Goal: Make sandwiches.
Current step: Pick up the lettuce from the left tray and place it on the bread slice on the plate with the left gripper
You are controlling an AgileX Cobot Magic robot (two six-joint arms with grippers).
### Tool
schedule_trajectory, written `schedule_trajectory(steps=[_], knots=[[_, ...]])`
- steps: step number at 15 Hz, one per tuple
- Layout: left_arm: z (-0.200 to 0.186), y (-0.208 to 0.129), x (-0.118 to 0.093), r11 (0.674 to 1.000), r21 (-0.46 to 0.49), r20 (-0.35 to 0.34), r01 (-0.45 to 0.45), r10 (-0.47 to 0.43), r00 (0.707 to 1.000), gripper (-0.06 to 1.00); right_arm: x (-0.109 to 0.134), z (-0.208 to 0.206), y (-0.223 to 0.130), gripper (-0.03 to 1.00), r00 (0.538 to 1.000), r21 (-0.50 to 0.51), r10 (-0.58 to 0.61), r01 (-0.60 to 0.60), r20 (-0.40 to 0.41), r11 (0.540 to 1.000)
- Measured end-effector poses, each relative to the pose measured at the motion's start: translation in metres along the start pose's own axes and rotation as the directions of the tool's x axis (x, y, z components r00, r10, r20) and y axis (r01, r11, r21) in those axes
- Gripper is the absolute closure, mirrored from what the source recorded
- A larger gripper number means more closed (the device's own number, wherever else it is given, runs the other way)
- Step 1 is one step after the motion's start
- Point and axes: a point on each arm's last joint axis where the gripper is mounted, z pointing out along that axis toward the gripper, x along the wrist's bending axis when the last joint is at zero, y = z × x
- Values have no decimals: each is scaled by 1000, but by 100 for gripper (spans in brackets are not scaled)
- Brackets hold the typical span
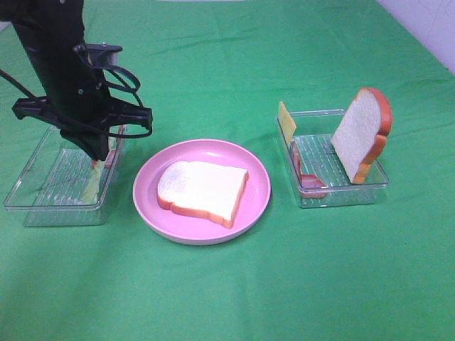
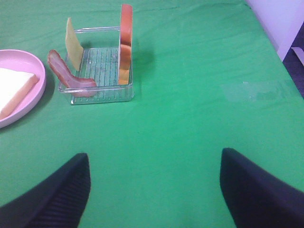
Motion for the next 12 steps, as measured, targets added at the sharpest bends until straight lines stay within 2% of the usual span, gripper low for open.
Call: schedule_trajectory(steps=[1, 3, 5, 6, 7, 8, 9, 10, 12], knots=[[-12, -1, -2, 1000, -19, 36, 1, 0, 999, 94, 0, 0, 0, 25, 1000, 0, 0, 0, 0, 1000], [-36, -5, -11, 999, -40, 161, -5, 11, 987, 94, 0, 0, 0, 25, 1000, 0, 0, 0, 0, 1000], [-46, -7, -22, 999, -51, 291, -17, 31, 956, 94, 0, 0, 0, 25, 1000, 0, 0, 0, 0, 1000], [-47, -7, -23, 999, -51, 312, -19, 34, 950, 94, 0, 0, 0, 25, 1000, 0, 0, 0, 0, 1000], [-50, -4, -33, 996, -90, 416, -13, 50, 908, 94, 0, 0, 0, 25, 1000, 0, 0, 0, 0, 1000], [-52, -3, -36, 995, -99, 446, -12, 55, 893, 94, 0, 0, 0, 25, 1000, 0, 0, 0, 0, 1000], [-54, -2, -45, 992, -123, 534, -24, 87, 841, 94, 0, 0, 0, 25, 1000, 0, 0, 0, 0, 1000], [-52, -1, -49, 992, -124, 572, -29, 95, 815, 94, 0, 0, 0, 25, 1000, 0, 0, 0, 0, 1000], [-45, 0, -54, 992, -119, 617, -34, 101, 780, 94, 0, 0, 0, 25, 1000, 0, 0, 0, 0, 1000]])
